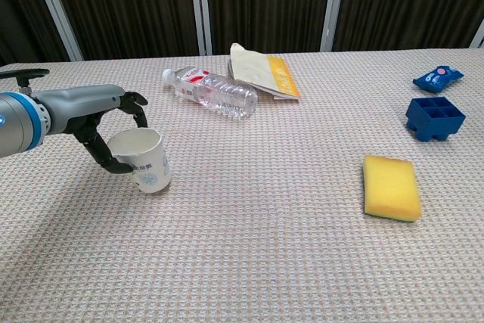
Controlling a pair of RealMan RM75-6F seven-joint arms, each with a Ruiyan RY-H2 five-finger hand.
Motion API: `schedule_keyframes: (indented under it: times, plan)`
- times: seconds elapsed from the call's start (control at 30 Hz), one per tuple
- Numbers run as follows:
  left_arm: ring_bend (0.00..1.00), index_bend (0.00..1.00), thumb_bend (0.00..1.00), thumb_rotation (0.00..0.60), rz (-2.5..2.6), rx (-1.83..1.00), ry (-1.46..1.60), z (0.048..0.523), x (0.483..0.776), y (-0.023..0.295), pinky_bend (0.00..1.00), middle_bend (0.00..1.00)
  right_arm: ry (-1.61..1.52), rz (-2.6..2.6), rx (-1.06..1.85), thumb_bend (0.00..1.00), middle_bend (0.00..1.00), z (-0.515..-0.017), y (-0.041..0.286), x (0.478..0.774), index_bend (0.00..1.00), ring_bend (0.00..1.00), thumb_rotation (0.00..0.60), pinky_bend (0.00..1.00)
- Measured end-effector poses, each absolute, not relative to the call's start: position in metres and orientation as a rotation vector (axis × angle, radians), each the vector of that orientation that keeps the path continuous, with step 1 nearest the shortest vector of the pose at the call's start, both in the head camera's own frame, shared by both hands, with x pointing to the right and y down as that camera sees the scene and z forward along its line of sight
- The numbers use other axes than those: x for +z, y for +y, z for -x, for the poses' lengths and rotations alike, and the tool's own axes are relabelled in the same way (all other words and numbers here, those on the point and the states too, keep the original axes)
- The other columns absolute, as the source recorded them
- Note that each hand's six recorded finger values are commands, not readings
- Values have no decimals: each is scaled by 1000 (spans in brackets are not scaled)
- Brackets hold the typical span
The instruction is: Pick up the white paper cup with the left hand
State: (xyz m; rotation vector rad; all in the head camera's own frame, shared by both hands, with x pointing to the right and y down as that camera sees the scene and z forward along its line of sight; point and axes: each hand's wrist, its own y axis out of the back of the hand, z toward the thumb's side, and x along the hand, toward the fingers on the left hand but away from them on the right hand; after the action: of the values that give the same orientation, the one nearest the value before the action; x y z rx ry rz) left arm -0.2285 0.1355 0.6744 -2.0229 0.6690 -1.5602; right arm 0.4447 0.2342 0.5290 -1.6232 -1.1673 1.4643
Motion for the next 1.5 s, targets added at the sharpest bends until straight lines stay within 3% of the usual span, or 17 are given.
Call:
schedule_keyframes:
  times: [0.2, 0.6, 0.83, 1.03, 1.23, 1.5]
  plan:
    - [0, 384, 175, 600, 2147, -1484, 774, 228, 672, 145, 0, 0, -1166, 1624, 1464, 52, 0, -444, 234, 530, 0, 0, 600, 0]
    - [0, 380, 177, 600, 2130, -1580, 707, 270, 701, 163, 0, 0, -1159, 1624, 1471, 52, 0, -444, 235, 531, 0, 0, 600, 0]
    - [0, 233, 167, 600, 2092, -1635, 682, 291, 700, 159, 0, 0, -1156, 1626, 1469, 52, 0, -442, 235, 531, 0, 0, 600, 0]
    - [0, 202, 125, 600, 2091, -1636, 639, 290, 693, 155, 0, 0, -1152, 1628, 1467, 53, 0, -441, 236, 531, 0, 0, 600, 0]
    - [0, 203, 125, 600, 2067, -1604, 590, 276, 688, 150, 0, 0, -1158, 1625, 1467, 52, 0, -442, 235, 531, 0, 0, 600, 0]
    - [0, 283, 124, 600, 1934, -1574, 473, 253, 686, 144, 0, 0, -1152, 1629, 1465, 52, 0, -441, 235, 531, 0, 0, 600, 0]
